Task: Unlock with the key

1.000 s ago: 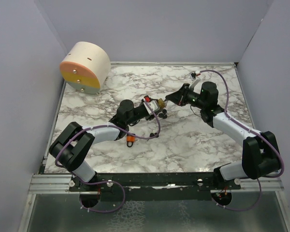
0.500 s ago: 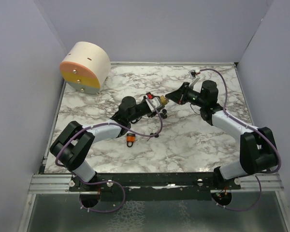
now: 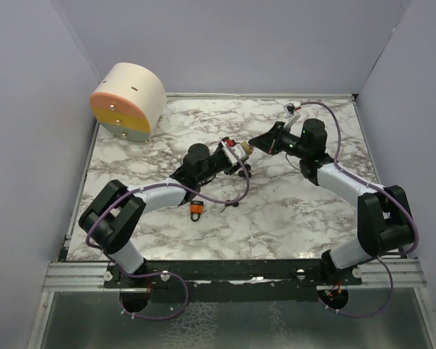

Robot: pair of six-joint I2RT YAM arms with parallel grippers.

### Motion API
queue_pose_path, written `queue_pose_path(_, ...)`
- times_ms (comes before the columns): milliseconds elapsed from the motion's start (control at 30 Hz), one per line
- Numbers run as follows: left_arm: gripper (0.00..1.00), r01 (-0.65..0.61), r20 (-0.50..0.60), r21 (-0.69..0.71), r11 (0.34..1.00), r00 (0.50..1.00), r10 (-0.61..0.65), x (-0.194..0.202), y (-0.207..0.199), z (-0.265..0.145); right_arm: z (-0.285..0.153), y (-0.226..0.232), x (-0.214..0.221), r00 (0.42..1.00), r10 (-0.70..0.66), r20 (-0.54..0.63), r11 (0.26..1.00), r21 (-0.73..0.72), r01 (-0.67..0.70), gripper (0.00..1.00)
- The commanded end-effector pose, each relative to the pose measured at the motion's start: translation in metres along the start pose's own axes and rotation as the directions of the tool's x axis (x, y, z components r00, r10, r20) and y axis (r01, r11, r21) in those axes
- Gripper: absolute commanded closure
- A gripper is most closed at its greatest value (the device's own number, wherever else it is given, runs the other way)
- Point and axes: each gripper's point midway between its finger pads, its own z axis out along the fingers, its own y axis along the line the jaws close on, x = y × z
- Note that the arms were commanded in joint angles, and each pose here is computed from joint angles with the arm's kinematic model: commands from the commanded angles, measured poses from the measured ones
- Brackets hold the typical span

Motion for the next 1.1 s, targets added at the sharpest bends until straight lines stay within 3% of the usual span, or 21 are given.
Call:
queue_pose_path(0, 1.0, -0.068, 0.261, -0.155, 0.986, 0.959, 0.107, -0.101, 0.03, 0.009, 0.007, 0.002, 0.038, 0.983, 0.102, -0.156, 0.994, -0.024, -0.107, 0.99)
queue_pose_path(333, 1.0, -0.055, 0.148, -0.275, 0.96, 0.984, 0.099, -0.088, 0.023, 0.016, 0.023, -0.014, 0.048, 0.941, 0.247, -0.23, 0.969, 0.052, -0.241, 0.99)
queue_pose_path(833, 1.0, -0.1, -0.022, -0.349, 0.932, 0.995, 0.099, -0.061, 0.021, 0.031, 0.026, -0.012, 0.047, 0.932, 0.264, -0.248, 0.964, 0.046, -0.261, 0.99)
queue_pose_path(1067, 1.0, -0.027, -0.071, -0.354, 0.935, 0.997, 0.002, -0.044, 0.026, 0.033, 0.026, -0.012, 0.003, 0.959, 0.233, -0.16, 0.972, -0.005, -0.236, 0.71)
